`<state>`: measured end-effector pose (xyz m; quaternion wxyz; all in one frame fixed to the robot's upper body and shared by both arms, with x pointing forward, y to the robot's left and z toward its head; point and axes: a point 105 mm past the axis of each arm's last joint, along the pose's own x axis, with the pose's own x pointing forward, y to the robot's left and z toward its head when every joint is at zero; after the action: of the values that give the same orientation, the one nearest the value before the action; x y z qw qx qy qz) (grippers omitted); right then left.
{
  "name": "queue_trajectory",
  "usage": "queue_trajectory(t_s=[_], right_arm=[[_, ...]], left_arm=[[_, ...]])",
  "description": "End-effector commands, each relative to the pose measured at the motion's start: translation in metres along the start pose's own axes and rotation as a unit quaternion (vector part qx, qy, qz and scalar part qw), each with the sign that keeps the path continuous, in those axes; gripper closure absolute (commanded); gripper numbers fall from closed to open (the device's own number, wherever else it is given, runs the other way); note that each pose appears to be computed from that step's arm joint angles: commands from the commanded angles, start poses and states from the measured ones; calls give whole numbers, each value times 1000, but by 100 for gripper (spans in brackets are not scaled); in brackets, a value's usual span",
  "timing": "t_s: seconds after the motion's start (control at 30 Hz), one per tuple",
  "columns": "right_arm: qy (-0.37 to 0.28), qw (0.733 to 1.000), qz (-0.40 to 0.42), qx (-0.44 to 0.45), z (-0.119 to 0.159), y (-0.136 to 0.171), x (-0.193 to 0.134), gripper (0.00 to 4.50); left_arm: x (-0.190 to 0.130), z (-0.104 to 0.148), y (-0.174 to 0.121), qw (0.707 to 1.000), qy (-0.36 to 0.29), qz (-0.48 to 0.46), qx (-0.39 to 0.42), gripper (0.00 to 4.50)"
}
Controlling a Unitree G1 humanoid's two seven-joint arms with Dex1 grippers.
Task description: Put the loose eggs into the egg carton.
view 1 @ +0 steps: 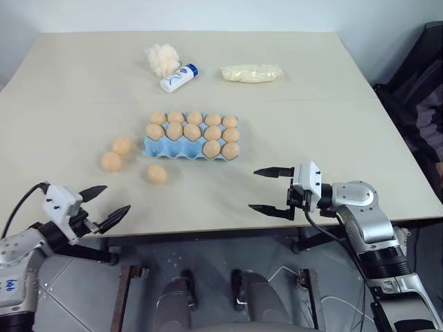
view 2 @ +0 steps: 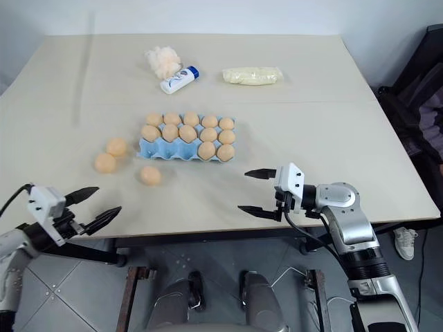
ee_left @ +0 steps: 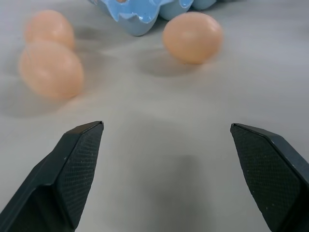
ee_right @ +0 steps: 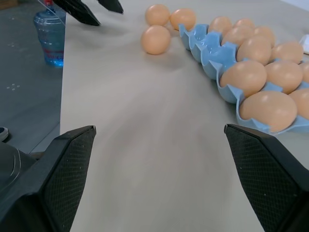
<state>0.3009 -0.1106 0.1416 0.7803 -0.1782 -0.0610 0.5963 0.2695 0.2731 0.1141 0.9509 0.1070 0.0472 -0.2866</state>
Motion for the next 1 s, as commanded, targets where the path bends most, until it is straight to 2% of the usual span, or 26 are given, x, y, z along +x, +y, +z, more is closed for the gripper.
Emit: queue_trajectory(t_s=[0.03, 0.13, 0.3, 0.5, 0.6, 0.77, 0.83, 0.93, 1.0], right_arm=[[-8, 1000, -6, -17, 8, 0, 4, 4], [-6, 1000, -6, -15, 10, -1, 5, 4], [-8, 1000, -2, -11, 13, 1, 8, 4], [-8, 1000, -7, -8, 13, 2, 9, 4], [-9, 1000, -14, -6, 13, 0, 9, 0], [-8, 1000, -19, -1, 10, 1, 9, 0], [-8, 1000, -20, 0, 9, 1, 10, 0], [-6, 1000, -20, 1, 8, 2, 11, 0], [-6, 1000, -21, 1, 8, 2, 12, 0]], left_arm=[[37, 23, -21, 998, -50, -24, 14, 0], [58, 32, -31, 997, -71, -32, 12, 0], [88, 25, -33, 998, -58, -10, 18, 0], [96, 15, -35, 999, -50, 1, 19, 0], [95, 15, -34, 998, -58, 6, 21, 60], [92, 25, -33, 995, -91, 8, 39, 213], [91, 31, -38, 993, -108, -8, 36, 235], [98, 56, -54, 986, -150, -55, 39, 235], [106, 64, -57, 985, -154, -64, 43, 235]])
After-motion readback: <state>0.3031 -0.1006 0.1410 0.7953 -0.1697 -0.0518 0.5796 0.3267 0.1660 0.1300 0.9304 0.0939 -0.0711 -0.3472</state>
